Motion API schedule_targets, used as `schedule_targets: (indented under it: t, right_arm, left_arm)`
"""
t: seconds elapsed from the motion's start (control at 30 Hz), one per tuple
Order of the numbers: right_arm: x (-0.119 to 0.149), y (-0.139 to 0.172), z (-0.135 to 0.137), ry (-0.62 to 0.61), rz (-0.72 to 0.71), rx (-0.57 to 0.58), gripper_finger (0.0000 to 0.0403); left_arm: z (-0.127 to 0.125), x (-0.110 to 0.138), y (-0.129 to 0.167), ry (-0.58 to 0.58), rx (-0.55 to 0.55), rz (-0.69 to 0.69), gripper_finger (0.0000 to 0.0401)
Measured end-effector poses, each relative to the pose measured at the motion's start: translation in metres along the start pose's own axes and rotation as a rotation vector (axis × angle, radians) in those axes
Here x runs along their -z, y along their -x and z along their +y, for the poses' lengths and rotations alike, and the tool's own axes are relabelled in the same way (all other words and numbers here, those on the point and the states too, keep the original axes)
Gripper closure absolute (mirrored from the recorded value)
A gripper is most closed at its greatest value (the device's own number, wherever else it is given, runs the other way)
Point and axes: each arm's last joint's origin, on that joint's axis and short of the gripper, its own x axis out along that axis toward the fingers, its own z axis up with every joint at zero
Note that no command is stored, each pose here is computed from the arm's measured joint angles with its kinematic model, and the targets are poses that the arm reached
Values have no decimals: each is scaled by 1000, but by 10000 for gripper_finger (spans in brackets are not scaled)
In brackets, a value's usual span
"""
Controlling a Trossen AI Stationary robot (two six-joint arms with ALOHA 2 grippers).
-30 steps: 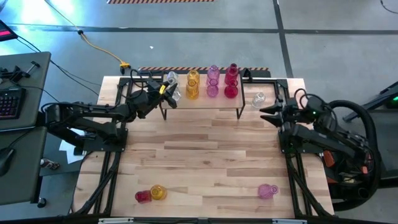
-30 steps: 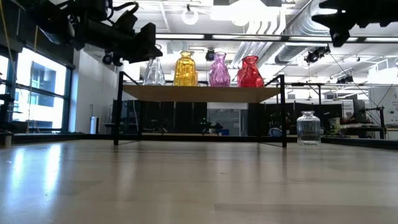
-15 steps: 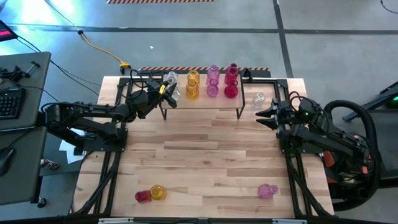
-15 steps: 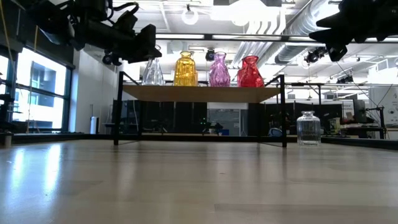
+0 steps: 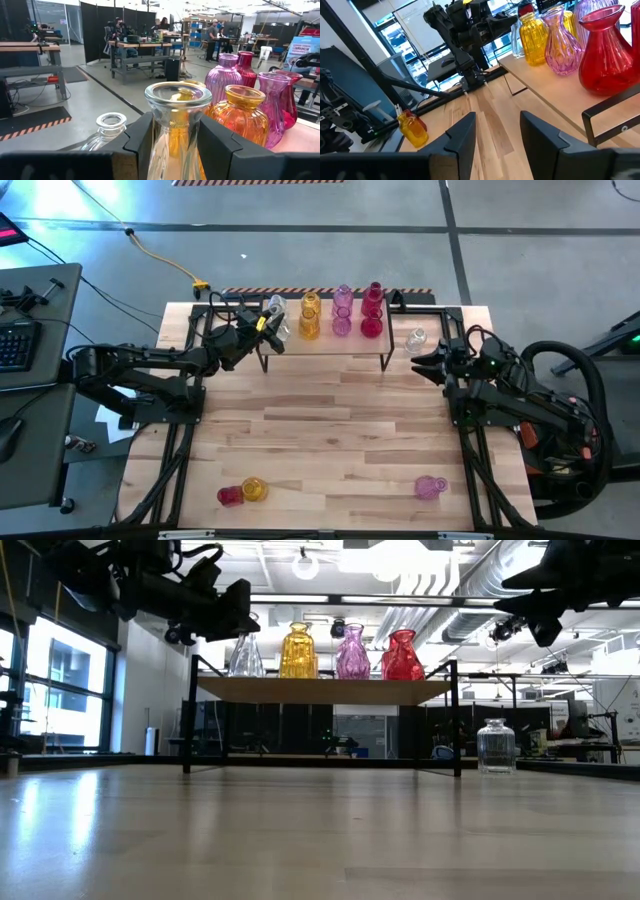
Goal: Sort vases onto shelf
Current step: Put the bottom transparent vase aligned with the other transparent vase on the shelf
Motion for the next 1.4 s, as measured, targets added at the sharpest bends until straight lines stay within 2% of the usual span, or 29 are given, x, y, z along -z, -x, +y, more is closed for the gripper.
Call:
schedule_targets:
  t: [0.8, 0.93, 1.13, 1.4]
  right_arm:
    - [0, 0, 0, -1, 0, 2, 268]
    - [0, 0, 0, -1, 0, 1, 268]
    - [0, 0, 0, -1, 1, 2, 268]
    - [0, 0, 0, -1, 0, 1, 268]
  left_arm:
    - [0, 1, 0, -36, -14, 6, 283]
    - [3, 1, -1, -35, -43, 7, 283]
    - [4, 1, -2, -20, 6, 12, 283]
    - [3, 1, -2, -16, 13, 16, 283]
